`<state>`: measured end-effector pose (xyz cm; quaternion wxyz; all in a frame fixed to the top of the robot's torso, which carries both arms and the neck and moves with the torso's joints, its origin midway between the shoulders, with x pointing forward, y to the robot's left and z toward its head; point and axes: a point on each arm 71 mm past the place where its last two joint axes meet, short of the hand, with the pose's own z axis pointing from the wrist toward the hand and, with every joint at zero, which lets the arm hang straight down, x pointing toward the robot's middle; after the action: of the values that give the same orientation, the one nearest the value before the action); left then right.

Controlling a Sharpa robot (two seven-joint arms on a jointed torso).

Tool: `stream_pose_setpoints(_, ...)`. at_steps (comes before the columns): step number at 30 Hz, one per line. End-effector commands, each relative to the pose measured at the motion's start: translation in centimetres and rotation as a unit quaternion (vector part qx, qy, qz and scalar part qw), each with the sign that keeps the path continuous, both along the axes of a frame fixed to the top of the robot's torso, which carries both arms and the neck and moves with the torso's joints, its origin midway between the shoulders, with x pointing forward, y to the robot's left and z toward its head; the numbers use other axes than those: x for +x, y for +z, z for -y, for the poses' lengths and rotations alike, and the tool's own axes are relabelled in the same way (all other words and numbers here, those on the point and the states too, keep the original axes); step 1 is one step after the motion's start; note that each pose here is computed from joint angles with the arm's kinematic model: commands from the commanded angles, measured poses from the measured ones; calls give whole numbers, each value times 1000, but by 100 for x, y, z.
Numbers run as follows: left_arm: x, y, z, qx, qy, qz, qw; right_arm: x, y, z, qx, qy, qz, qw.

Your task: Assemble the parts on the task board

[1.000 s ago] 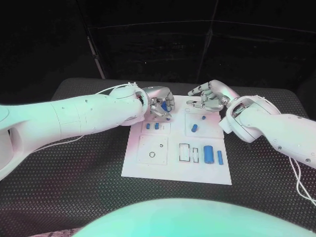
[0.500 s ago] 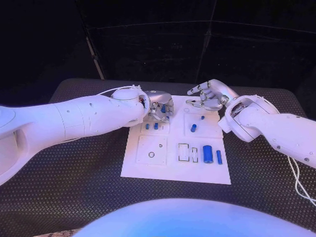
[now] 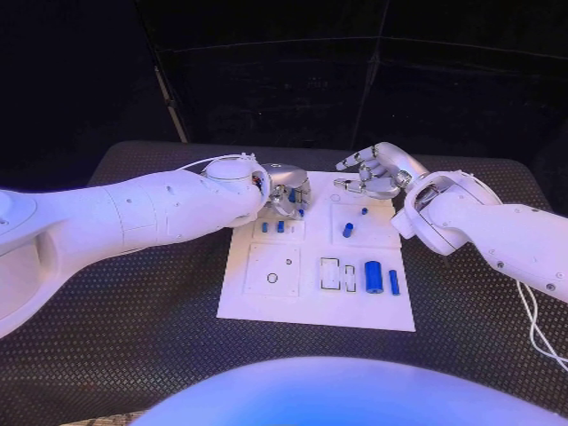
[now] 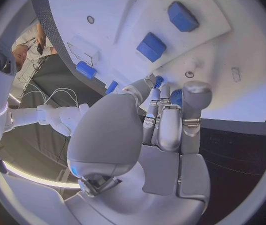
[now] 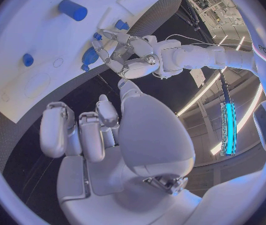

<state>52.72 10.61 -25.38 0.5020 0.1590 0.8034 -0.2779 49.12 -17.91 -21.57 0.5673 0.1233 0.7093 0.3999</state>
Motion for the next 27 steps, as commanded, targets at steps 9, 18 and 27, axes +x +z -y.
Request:
stream_pose_setpoints(9,35,-39,7,19,5,-8,1000,-1,23,-19,4,0,5,1000)
stream_pose_setpoints(18,30,-73,40,29,2,-17,999,-1,21,-27,4,2,4,1000)
stream_pose_setpoints(27,24,-76,66,25,-1,-13,1000,-1,21,-31,4,2,4,1000)
